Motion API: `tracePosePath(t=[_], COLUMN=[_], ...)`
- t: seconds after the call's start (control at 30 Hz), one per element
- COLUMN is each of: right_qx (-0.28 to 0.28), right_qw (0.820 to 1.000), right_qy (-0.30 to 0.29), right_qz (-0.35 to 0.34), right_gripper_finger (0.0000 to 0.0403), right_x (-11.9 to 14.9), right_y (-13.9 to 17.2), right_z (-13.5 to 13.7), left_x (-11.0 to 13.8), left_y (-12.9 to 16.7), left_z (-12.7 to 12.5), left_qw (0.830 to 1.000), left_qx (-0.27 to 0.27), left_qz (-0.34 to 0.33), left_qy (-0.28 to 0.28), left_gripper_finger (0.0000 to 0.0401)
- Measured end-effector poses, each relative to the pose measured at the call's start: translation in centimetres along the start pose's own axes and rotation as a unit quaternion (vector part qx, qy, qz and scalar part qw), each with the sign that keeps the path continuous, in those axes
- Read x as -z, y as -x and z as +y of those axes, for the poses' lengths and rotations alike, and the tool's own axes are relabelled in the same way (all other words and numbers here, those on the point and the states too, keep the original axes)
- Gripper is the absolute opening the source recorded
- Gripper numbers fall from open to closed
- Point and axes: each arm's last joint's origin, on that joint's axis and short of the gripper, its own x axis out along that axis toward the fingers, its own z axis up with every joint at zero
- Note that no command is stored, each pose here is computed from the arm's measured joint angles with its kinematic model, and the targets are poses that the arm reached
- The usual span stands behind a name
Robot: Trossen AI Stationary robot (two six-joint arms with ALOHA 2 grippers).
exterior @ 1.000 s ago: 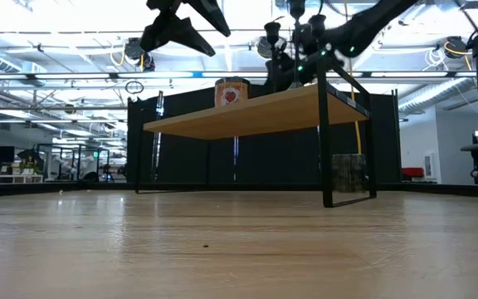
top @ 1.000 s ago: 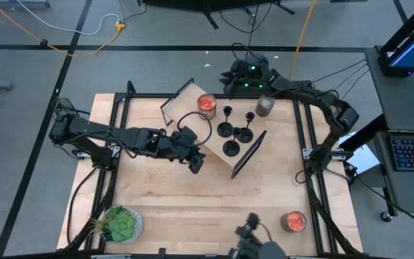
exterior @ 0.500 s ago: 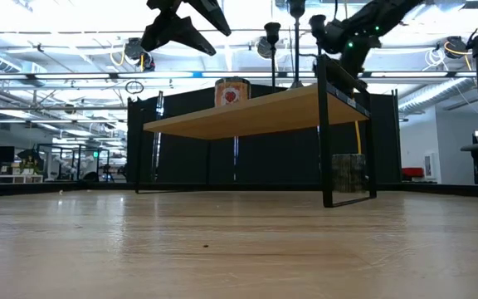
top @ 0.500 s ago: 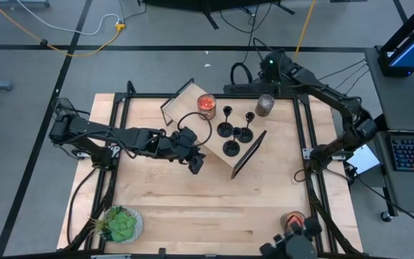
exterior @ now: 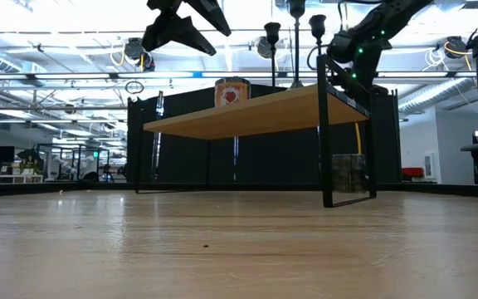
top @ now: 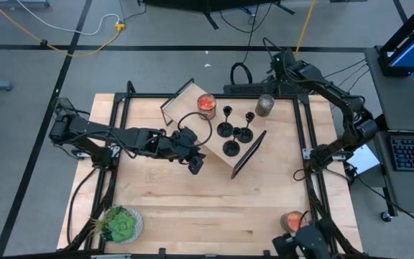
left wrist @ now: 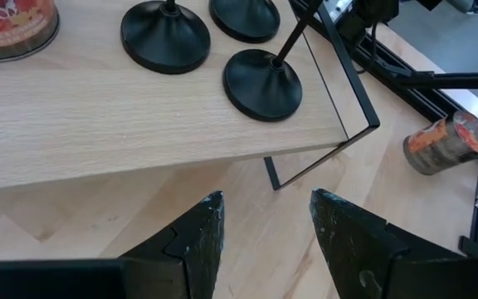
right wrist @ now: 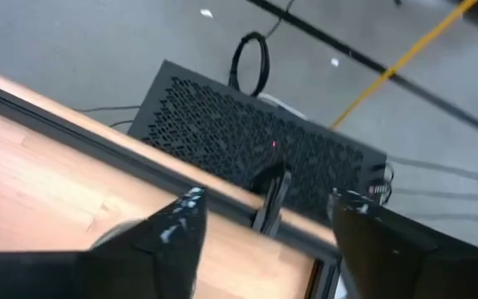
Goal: Pick & Place candle stick holders
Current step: Put the brown scented candle on the shelf
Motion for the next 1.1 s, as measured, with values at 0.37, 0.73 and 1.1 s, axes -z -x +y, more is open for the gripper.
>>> tracePosePath(t=[0.37,0.73,1.1], right_qx=[-0.062,-0.067,-0.076], right_qw=[0.993,0.984,0.982], right_qy=[-0.063,-0.071,-0.092], right_qz=[0.081,0.150,0.147], right_gripper_finger=[0.0310,0.0300,0.0289], right_x=[1.2,2.9,5.0], right_y=[-1.8,-3.7,-5.6], right_z=[-0.2,0.0,0.4], left_x=[0.0,0.0,0.0], left_y=[0.0,0.0,0.0], left_z=[0.0,0.0,0.0], left_qw=[1.000,1.000,1.000], left_qx=[0.000,0.000,0.001], left_qz=[-0.001,-0.001,-0.001], left_qy=[-0.013,-0.013,-0.014], left_gripper_finger=[0.0189,0.0189,0.0189])
